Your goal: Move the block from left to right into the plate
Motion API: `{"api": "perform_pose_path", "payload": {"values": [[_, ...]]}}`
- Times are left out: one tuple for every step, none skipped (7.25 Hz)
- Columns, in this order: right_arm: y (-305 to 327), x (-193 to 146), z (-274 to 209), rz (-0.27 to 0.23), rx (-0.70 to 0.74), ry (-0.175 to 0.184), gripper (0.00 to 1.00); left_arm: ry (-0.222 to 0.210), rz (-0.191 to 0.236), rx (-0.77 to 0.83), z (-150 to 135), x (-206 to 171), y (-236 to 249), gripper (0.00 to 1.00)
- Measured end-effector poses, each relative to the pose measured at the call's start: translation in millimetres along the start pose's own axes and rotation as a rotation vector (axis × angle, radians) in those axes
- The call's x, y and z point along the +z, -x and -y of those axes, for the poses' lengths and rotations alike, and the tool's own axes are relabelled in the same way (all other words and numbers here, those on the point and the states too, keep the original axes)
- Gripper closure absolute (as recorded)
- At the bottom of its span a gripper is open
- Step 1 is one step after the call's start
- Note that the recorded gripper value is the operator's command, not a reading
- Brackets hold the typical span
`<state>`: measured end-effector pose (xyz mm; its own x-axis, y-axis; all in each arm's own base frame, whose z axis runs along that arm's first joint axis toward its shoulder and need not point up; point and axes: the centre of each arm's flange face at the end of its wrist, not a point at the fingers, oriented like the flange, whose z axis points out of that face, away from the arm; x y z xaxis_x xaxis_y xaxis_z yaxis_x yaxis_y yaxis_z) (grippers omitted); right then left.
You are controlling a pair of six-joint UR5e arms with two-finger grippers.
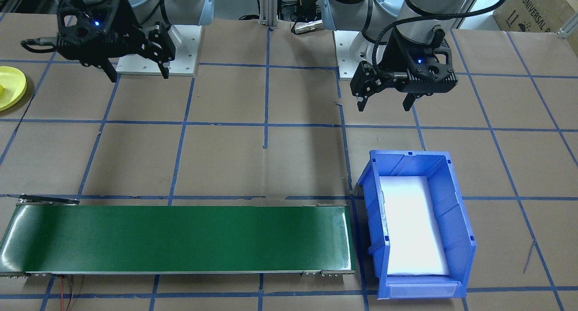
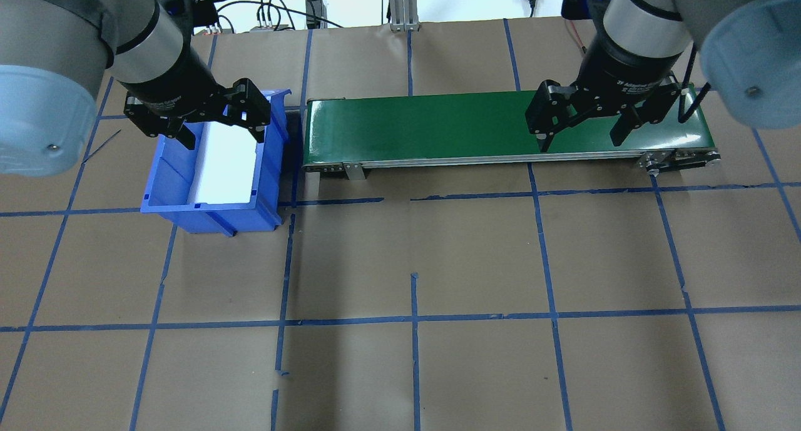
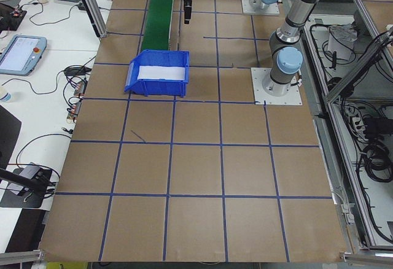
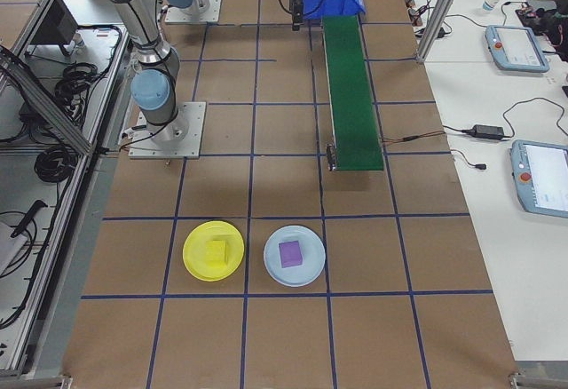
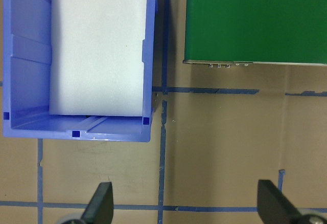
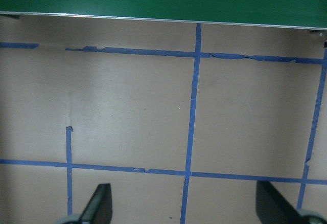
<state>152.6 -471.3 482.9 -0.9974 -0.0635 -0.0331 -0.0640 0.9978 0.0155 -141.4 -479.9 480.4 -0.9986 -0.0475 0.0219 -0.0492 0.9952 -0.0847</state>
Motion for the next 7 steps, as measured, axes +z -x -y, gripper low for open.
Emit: {"api": "perform_pose_path", "payload": {"values": [[-0.6, -0.4, 3.2, -0.003, 0.014, -0.022, 0.00, 0.000, 0.000, -0.001, 0.1, -0.1, 0.3, 0.00], [-1.6, -8.1, 3.4, -0.013, 0.070, -0.043, 0.00, 0.000, 0.000, -0.001, -0.1, -0.1, 0.5, 0.00], [-2.6, -19.7, 2.2, -0.029, 0.151, -0.062, 0.00, -0.001, 0.000, -0.001, -0.3, -0.2, 0.6, 0.00], [-3.2, -28.3, 1.3, -0.039, 0.205, -0.067, 0.00, -0.001, 0.000, -0.002, -0.3, -0.2, 0.9, 0.00], [-3.5, -32.5, 1.0, -0.044, 0.227, -0.069, 0.00, -0.001, 0.000, -0.002, -0.3, -0.2, 1.2, 0.00], [-3.4, -33.6, 0.8, -0.045, 0.234, -0.069, 0.00, -0.001, 0.001, -0.002, -0.3, -0.2, 1.3, 0.00], [-3.5, -33.6, 0.7, -0.045, 0.234, -0.067, 0.00, -0.001, 0.000, -0.003, -0.3, -0.2, 1.4, 0.00]]}}
